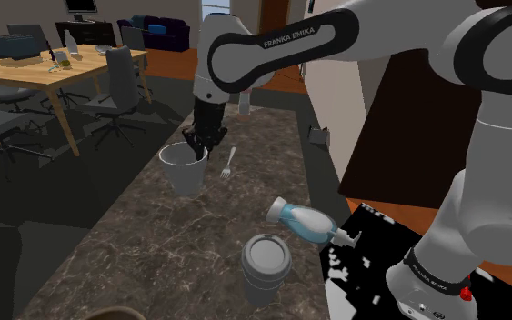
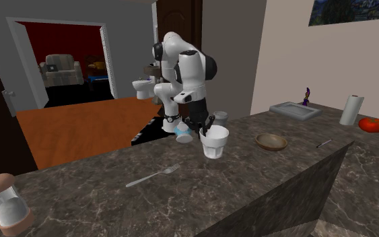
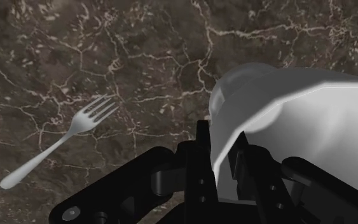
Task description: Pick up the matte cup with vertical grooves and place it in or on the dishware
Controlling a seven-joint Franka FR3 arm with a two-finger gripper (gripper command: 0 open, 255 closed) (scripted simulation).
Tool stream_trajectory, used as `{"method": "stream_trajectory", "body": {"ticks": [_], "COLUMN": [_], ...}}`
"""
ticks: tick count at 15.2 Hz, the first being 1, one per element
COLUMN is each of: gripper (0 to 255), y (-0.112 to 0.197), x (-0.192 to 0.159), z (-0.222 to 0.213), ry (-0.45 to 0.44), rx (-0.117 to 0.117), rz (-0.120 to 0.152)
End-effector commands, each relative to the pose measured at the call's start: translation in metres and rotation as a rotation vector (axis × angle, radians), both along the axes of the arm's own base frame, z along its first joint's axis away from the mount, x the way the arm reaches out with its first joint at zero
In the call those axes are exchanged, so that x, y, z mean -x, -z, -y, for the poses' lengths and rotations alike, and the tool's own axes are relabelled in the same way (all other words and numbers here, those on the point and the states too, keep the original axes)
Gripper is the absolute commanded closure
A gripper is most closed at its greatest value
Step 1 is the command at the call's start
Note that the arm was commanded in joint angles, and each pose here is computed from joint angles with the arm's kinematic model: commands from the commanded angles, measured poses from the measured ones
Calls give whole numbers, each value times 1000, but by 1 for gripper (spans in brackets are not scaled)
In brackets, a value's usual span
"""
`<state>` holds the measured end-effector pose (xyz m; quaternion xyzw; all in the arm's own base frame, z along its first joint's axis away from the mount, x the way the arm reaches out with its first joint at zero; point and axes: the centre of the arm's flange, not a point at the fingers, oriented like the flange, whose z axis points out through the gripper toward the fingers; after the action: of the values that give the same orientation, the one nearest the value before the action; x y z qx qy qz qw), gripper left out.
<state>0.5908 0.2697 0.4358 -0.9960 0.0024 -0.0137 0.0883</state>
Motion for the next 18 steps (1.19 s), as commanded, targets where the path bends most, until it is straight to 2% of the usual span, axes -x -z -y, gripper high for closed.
{"method": "stream_trajectory", "body": {"ticks": [1, 7, 18], "gripper": [255, 255, 255], "y": [-10, -42, -54], "x": [0, 0, 86], "z": [0, 0, -116], "ry": [0, 0, 0], "rx": [0, 0, 0], "rz": [0, 0, 0]}}
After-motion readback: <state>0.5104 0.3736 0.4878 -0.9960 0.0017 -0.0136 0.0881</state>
